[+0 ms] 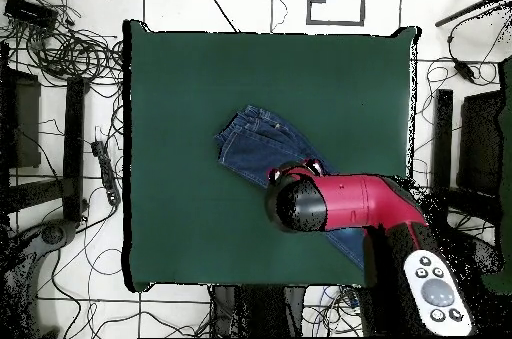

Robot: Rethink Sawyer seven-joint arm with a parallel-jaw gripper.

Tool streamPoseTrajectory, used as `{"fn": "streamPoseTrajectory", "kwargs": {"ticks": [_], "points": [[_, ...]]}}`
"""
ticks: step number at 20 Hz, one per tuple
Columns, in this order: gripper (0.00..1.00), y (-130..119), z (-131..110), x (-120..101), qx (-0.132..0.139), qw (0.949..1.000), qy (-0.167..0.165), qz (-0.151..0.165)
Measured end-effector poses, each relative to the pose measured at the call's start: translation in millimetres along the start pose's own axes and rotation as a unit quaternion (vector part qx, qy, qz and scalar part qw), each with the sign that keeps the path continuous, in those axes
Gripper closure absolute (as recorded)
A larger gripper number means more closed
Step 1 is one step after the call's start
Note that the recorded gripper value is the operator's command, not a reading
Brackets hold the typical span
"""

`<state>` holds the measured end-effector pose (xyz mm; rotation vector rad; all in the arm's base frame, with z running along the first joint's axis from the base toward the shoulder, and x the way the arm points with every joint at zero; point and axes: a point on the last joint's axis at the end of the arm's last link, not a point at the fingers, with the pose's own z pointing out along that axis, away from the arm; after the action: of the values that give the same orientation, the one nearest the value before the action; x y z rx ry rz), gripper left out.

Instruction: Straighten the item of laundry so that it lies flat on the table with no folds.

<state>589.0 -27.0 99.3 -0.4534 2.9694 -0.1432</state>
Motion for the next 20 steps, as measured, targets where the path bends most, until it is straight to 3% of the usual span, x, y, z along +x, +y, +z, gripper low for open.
{"fn": "streamPoseTrajectory", "kwargs": {"ticks": [15, 20], "points": [[0.00, 6.4, -18.4, -67.7, 0.015, 0.9994, -0.029, -0.008], [0.00, 18.0, -12.7, -86.3, 0.011, 0.9991, -0.038, -0.012]]}}
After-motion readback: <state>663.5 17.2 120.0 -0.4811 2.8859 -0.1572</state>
